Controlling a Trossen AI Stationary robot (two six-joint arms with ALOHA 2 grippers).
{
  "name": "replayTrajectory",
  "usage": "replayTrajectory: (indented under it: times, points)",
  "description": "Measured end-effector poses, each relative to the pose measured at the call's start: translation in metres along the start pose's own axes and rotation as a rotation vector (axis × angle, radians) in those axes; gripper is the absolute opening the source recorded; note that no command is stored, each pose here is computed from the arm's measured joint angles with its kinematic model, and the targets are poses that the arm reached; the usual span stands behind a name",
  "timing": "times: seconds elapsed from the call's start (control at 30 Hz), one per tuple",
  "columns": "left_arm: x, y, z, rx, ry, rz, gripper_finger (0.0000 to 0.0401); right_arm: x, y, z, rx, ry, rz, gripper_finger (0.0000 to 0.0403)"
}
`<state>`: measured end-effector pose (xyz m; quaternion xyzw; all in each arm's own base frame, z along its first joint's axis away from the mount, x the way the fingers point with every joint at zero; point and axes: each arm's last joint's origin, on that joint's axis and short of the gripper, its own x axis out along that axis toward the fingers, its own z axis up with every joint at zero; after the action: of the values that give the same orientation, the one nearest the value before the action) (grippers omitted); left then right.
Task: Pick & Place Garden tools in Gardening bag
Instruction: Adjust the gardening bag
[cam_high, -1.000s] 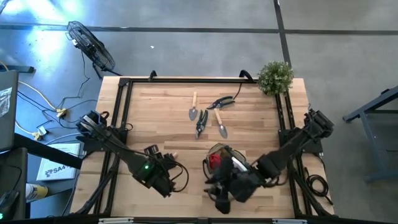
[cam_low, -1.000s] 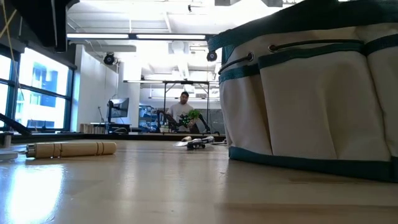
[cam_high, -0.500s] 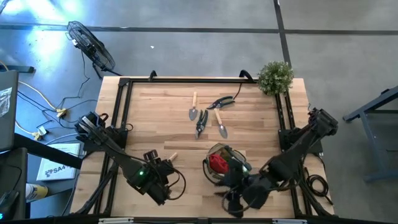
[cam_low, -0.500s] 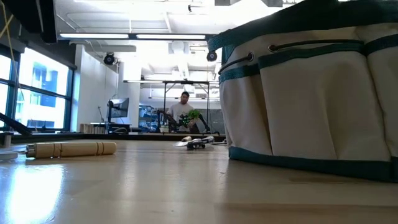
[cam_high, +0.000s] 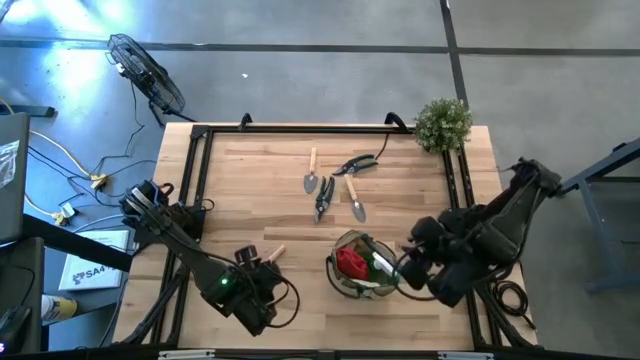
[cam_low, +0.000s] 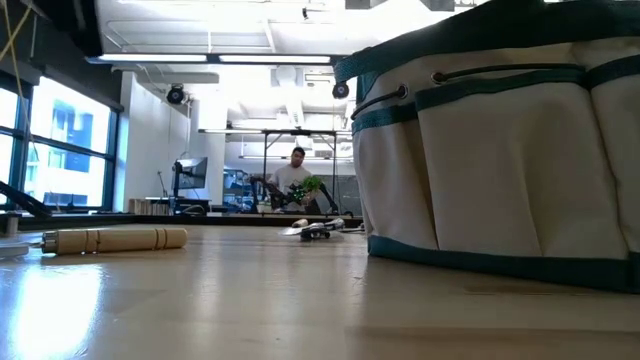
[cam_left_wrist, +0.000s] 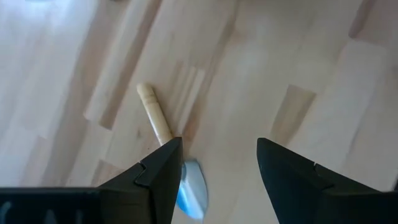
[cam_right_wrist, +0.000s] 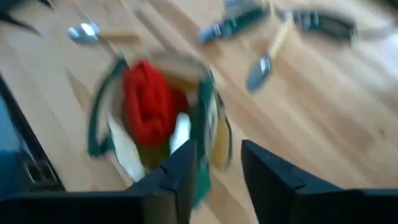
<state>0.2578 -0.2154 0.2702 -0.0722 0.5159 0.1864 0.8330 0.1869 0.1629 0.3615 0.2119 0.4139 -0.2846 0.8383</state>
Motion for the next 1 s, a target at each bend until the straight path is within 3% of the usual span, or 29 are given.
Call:
replayTrajectory:
  times: [0.2,0.37,0.6,0.77,1.0]
  points:
    - [0.000,0.001,0.003,-0.001,-0.087,0.046,0.0197,0.016,-0.003,-0.035,0.045,0.136,-0.066,0.0012]
    - [0.000,0.002,0.003,0.001,-0.097,0.053,0.0152,0.039,-0.010,-0.068,0.170,0.206,-0.148,0.0004]
    - [-0.001,0.004,0.007,0.014,-0.237,0.131,0.0012,0.081,-0.017,-0.098,0.206,0.203,-0.141,0.0003]
    - [0.007,0.006,0.018,-0.042,-0.382,0.220,0.0004,0.108,-0.022,-0.101,0.237,0.163,-0.131,0.0003]
    - [0.051,0.017,0.043,-0.071,-0.327,0.345,0.0001,0.127,-0.013,-0.100,0.229,0.173,0.011,0.0003]
